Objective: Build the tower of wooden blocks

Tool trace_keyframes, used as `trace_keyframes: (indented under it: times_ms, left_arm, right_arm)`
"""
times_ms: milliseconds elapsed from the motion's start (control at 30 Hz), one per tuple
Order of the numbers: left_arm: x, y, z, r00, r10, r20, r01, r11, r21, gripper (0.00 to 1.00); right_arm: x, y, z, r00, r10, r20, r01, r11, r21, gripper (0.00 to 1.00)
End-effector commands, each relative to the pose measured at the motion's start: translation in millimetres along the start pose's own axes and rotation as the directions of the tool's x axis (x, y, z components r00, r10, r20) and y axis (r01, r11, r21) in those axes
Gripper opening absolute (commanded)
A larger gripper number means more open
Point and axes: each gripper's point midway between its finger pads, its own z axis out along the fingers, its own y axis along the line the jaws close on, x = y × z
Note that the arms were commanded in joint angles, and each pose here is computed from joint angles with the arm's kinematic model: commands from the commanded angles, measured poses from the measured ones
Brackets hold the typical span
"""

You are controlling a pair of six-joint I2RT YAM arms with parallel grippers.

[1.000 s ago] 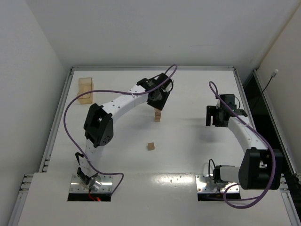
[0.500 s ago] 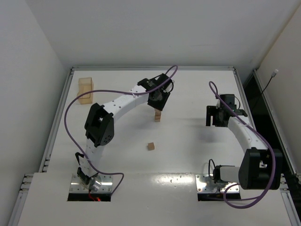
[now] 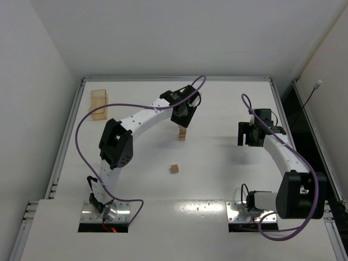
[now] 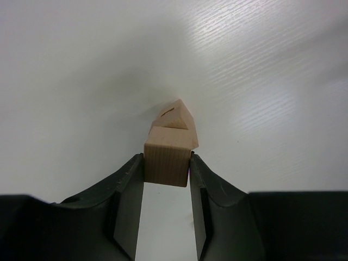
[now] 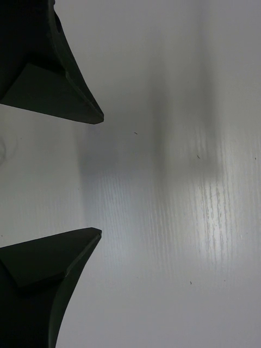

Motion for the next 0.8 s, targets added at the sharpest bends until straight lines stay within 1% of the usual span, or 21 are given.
trace_keyframes:
  times_ms: [0, 100, 167, 200, 233, 300, 333, 433, 500, 567, 600, 633, 700, 733, 767]
  left_arm:
    - [-14, -1, -9, 0.999, -0.009, 0.042, 0.009, 1.000, -0.004, 0.27]
    - [-14, -1, -9, 0.999, -0.009, 0.042, 0.009, 1.000, -0.004, 0.43]
    - [-14, -1, -9, 0.999, -0.009, 0.042, 0.009, 1.000, -0.004, 0.47]
    - [-14, 0, -9, 0.999, 0.000, 0.042, 0.000, 1.000, -0.004, 0.54]
    - [-14, -2, -9, 0.999, 0.000, 0.040, 0.000, 1.000, 0.005, 0.57]
    - [-14, -2, -9, 0.999, 0.000, 0.040, 0.000, 1.000, 0.005, 0.60]
    - [-14, -2, -9, 0.999, 0.000, 0.040, 0.000, 1.000, 0.005, 0.64]
    - [-16, 0, -12, 0.999, -0.001, 0.051, 0.001, 1.000, -0.003, 0.68]
    - [-27, 0, -27, 0.995, -0.018, 0.095, 0.017, 1.000, 0.009, 0.68]
    - [-38, -3, -44, 0.989, -0.027, 0.147, 0.022, 0.999, 0.038, 0.69]
    - [-52, -3, -66, 0.975, -0.049, 0.218, 0.033, 0.997, 0.073, 0.71]
    - [-52, -3, -73, 0.970, -0.053, 0.238, 0.032, 0.995, 0.089, 0.71]
    - [-71, 0, -99, 0.937, -0.104, 0.333, 0.065, 0.990, 0.128, 0.74]
    - [-77, 7, -122, 0.916, -0.122, 0.383, 0.074, 0.988, 0.138, 0.75]
    - [-85, 18, -135, 0.894, -0.166, 0.417, 0.118, 0.983, 0.137, 0.79]
  right_arm:
    - [-18, 2, -4, 0.998, 0.024, 0.054, -0.023, 1.000, -0.017, 0.74]
    - [-18, 2, -4, 0.998, 0.024, 0.054, -0.023, 1.000, -0.017, 0.74]
    - [-18, 2, -4, 0.998, 0.024, 0.054, -0.023, 1.000, -0.017, 0.74]
    - [-18, 2, -4, 0.998, 0.024, 0.054, -0.023, 1.000, -0.017, 0.74]
    - [-18, 2, -4, 0.998, 0.024, 0.054, -0.023, 1.000, -0.017, 0.74]
    - [-18, 2, -4, 0.998, 0.024, 0.054, -0.023, 1.000, -0.017, 0.74]
    - [-18, 2, -4, 0.998, 0.024, 0.054, -0.023, 1.000, -0.017, 0.74]
    - [-18, 4, -4, 0.998, 0.013, 0.053, -0.011, 1.000, -0.027, 0.74]
    - [-19, 4, -6, 0.998, -0.009, 0.063, 0.012, 0.999, -0.036, 0.74]
    - [-21, 11, -9, 0.996, -0.038, 0.077, 0.044, 0.996, -0.081, 0.74]
    - [-21, 16, -10, 0.995, -0.056, 0.080, 0.063, 0.993, -0.100, 0.74]
    - [-23, 22, -13, 0.993, -0.071, 0.093, 0.082, 0.989, -0.121, 0.74]
    - [-24, 33, -16, 0.988, -0.104, 0.112, 0.124, 0.974, -0.188, 0.75]
    - [-25, 40, -20, 0.983, -0.130, 0.131, 0.156, 0.964, -0.217, 0.75]
    - [-31, 49, -27, 0.965, -0.194, 0.176, 0.235, 0.939, -0.250, 0.75]
